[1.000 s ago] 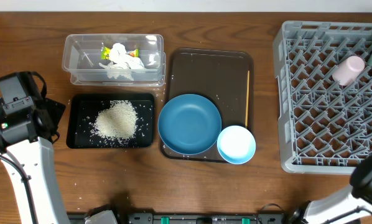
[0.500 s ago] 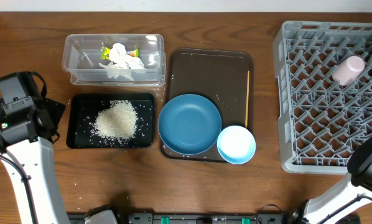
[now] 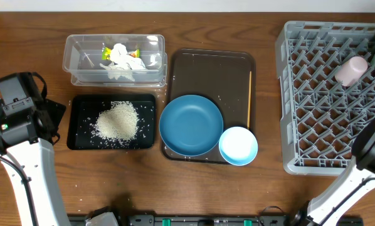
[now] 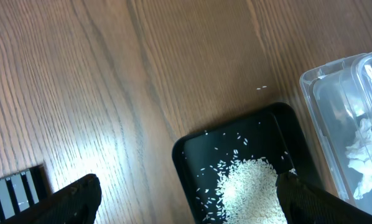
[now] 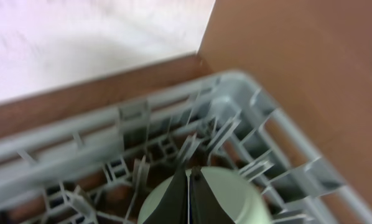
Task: Sort waste into correct bins and load items into the dishwasher rack
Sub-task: 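Open the right gripper and withdraw it from the green bowl, then reach the right gripper left to the blue plate's rim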
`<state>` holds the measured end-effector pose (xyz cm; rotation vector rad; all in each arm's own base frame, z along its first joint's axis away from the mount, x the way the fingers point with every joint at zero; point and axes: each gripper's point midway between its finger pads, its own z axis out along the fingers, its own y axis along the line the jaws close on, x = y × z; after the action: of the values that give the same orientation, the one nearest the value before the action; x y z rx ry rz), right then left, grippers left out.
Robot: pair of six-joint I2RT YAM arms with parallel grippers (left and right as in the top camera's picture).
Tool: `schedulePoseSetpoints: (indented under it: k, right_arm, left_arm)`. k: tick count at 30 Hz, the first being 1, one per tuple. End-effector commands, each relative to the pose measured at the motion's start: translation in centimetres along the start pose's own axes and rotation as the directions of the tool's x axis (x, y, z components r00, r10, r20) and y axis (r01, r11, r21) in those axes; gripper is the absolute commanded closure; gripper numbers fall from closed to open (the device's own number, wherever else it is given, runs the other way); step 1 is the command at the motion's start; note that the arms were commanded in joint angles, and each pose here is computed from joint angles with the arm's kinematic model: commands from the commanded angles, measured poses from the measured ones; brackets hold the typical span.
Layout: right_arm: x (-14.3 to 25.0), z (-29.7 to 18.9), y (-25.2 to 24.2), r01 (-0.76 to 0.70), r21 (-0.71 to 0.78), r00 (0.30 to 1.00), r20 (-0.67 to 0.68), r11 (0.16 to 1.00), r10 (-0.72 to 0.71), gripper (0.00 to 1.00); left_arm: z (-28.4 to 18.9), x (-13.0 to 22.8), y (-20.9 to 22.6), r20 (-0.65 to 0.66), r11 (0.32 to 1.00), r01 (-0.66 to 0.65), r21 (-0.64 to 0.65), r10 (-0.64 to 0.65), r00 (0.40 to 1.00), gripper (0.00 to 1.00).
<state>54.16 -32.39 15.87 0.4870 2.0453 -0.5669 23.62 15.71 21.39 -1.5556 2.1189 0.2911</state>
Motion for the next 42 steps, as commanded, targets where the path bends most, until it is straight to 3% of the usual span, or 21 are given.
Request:
schedulePoseSetpoints:
  k: [1, 16, 20, 24, 28, 31, 32, 36, 39, 42]
  right_arm:
    - [2.1, 1.6, -0.5, 0.002, 0.009, 0.999, -0.041, 1.000, -0.002, 0.97]
    - [7.1, 1.3, -6.0, -0.073, 0.086, 0.971, -0.223, 0.994, 0.091, 0.97]
    - [5.6, -0.4, -6.5, -0.107, 0.101, 0.969, -0.214, 0.989, 0.126, 0.98]
    - [1.2, -3.4, -7.1, -0.208, 0.102, 0.967, -0.125, 0.973, 0.220, 0.94]
    - [-5.2, -8.3, -4.0, -0.256, -0.148, 0.967, -0.023, 0.955, 0.255, 0.75]
    - [-9.8, -14.3, 1.2, -0.202, -0.490, 0.968, 0.032, 0.848, 0.250, 0.09]
    - [-11.0, -16.6, 3.0, -0.168, -0.603, 0.968, 0.047, 0.780, 0.245, 0.01]
    - [-13.2, -23.7, 8.9, -0.046, -0.852, 0.972, 0.083, 0.522, 0.221, 0.01]
    - [-11.2, -25.2, 12.8, -0.199, -0.869, 0.970, -0.110, 0.454, 0.215, 0.01]
    - [-7.5, -27.0, 16.9, -0.289, -0.861, 0.957, -0.267, 0.418, 0.111, 0.01]
  left_arm:
    - [0.1, 0.0, 0.2, -0.001, 1.000, 0.003, -0.011, -0.003, 1.000, 0.08]
    - [0.1, 0.0, 0.2, -0.001, 1.000, 0.003, -0.011, -0.003, 1.000, 0.08]
    - [0.1, 0.0, 0.2, -0.001, 1.000, 0.003, -0.011, -0.003, 1.000, 0.08]
    - [0.1, 0.0, 0.2, -0.001, 1.000, 0.003, -0.011, -0.003, 1.000, 0.08]
    - [0.1, 0.0, 0.2, -0.001, 1.000, 0.003, -0.011, -0.003, 1.000, 0.08]
    - [0.1, 0.0, 0.2, -0.001, 1.000, 0.003, -0.011, -0.003, 1.000, 0.08]
    - [0.1, 0.0, 0.2, -0.001, 1.000, 0.003, -0.011, -0.003, 1.000, 0.08]
    - [0.1, 0.0, 0.2, -0.001, 1.000, 0.003, -0.011, -0.003, 1.000, 0.08]
    - [0.1, 0.0, 0.2, -0.001, 1.000, 0.003, -0.011, -0.003, 1.000, 0.08]
    - [0.1, 0.0, 0.2, -0.001, 1.000, 0.003, -0.011, -0.003, 1.000, 0.08]
